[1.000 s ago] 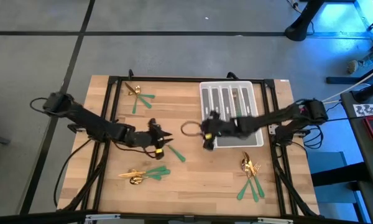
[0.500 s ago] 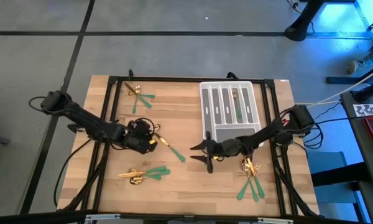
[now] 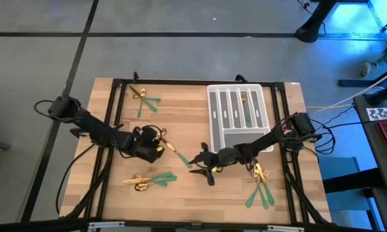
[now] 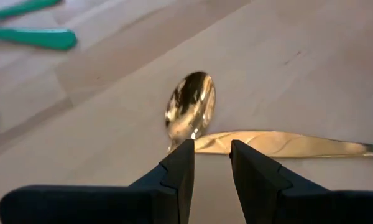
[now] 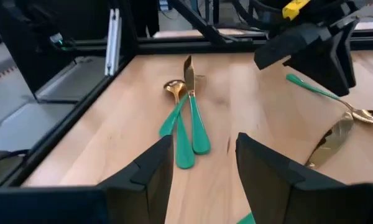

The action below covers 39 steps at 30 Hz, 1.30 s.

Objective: Sort silverware
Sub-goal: Put the green fork into the silverware tray

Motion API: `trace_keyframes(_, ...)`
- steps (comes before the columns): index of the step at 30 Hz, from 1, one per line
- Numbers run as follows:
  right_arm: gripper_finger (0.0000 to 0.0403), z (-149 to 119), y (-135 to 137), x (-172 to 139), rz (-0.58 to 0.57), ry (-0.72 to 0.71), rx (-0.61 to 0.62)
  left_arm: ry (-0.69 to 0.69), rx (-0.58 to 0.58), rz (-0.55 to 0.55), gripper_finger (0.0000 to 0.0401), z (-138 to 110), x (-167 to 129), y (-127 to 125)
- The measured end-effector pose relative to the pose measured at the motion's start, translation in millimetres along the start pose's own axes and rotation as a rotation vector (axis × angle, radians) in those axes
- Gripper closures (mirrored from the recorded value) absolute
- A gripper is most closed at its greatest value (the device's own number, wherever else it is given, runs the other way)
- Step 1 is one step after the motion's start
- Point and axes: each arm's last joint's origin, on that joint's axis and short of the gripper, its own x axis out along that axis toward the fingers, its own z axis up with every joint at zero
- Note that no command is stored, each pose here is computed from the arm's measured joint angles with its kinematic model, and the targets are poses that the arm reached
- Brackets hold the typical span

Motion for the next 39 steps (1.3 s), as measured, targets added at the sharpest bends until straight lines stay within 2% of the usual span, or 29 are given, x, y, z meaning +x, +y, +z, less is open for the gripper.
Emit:
trace_keyframes(4, 0.0231, 7.3, 1.5, 6.6, -0.004, 0.036, -0.034, -0.02, 0.009, -0.016, 0.0282, -4.8, -0.3, 0.4)
trace_keyframes(11, 0.0231, 16.0, 2.7, 11.2, -0.012, 0.031, -0.079, -0.017, 0.05, -0.062, 0.0178, -20.8, -3.3, 3.2)
trace_keyframes(15, 0.0231, 15.8, 2.1, 11.2, -0.032, 0.032, -0.08, -0.005, 0.164, -0.122, 0.0136, -27.9, -10.4, -1.8)
trace_keyframes(26, 0.0231, 15.2, 0.6, 10.8, -0.079, 0.042, -0.083, -0.109, 0.426, -0.39, 0.0127, -29.6, -50.3, -39.7)
trace_keyframes(29, 0.0231, 13.9, 0.4, 10.3, -0.086, 0.06, -0.085, -0.146, 0.458, -0.448, 0.0127, -22.4, -66.4, -52.9)
trace_keyframes(32, 0.0231, 12.3, 1.8, 4.5, -0.09, 0.151, -0.064, -0.187, 0.501, -0.478, 0.0127, -15.0, -79.1, -62.7)
trace_keyframes(34, 0.0231, 12.1, 4.9, -6.4, -0.101, 0.269, -0.014, -0.211, 0.537, -0.488, 0.0127, -11.8, -84.2, -67.7)
trace_keyframes(37, 0.0231, 16.4, 15.7, -31.5, -0.128, 0.442, 0.101, -0.232, 0.562, -0.473, 0.0127, -9.5, -84.4, -68.8)
trace_keyframes(39, 0.0231, 18.2, 26.2, -50.9, -0.146, 0.555, 0.212, -0.257, 0.539, -0.435, 0.0127, -5.9, -81.6, -68.0)
